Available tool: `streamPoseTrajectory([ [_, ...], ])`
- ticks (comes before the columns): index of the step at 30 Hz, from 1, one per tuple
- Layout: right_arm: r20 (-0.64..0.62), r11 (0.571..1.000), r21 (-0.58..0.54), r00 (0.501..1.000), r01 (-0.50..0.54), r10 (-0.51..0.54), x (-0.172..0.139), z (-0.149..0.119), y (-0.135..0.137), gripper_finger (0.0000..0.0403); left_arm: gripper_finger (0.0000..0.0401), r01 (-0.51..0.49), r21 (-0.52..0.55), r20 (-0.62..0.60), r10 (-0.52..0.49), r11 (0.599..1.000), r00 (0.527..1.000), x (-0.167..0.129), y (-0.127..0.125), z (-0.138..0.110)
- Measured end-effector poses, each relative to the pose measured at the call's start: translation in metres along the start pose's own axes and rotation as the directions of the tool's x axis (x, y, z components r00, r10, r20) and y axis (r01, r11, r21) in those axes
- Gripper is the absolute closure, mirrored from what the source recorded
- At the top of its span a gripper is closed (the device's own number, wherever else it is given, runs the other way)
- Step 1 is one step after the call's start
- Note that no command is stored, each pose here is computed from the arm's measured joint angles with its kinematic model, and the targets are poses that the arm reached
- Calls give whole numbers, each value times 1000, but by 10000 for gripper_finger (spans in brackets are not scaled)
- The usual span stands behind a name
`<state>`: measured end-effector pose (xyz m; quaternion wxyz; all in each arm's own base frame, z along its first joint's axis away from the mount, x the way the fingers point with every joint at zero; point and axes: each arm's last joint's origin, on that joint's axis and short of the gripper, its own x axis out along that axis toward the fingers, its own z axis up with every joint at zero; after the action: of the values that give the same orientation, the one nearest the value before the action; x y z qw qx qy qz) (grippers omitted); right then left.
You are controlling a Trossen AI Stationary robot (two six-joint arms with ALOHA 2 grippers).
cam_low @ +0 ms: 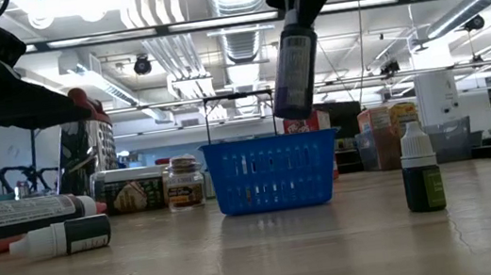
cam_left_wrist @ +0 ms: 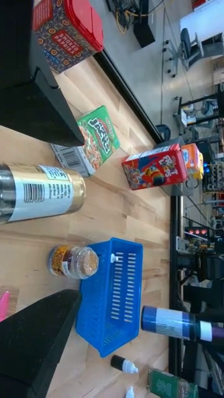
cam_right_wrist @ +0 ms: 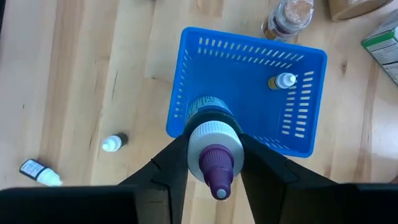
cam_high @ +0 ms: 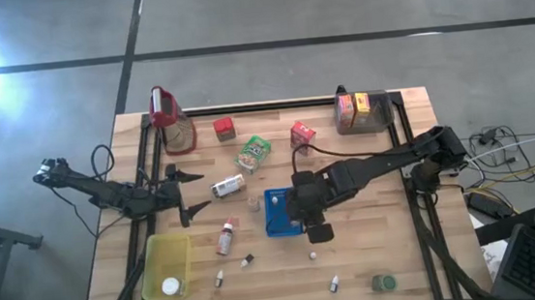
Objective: Pick & Place Kitchen Items
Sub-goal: Put the large purple food coloring bottle into the blue bin
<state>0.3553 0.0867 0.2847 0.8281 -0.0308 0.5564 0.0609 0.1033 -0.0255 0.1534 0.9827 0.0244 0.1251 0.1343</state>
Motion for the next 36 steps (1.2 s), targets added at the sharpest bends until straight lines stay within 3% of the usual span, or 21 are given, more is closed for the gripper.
streamPoseTrajectory([
  [14, 9, 1000, 2, 1000, 4, -4, 1, 1, -2, 280, 1, 0, -2, 1, 0, 1000, 1000, 0, 0, 0],
  [25, -66, 999, -18, 997, 36, -37, 30, 3, -9, 286, 1, 0, -1, 1, 0, 1000, 1000, 0, 0, 0],
  [29, -71, 999, -22, 997, 34, -36, 31, 3, -10, 275, 1, 0, -1, 2, 0, 1000, 1000, 0, 0, 0],
  [36, -62, 999, -30, 997, 35, -37, 31, 4, -12, 290, 1, 0, -1, 1, 0, 1000, 1000, 0, 0, 0],
])
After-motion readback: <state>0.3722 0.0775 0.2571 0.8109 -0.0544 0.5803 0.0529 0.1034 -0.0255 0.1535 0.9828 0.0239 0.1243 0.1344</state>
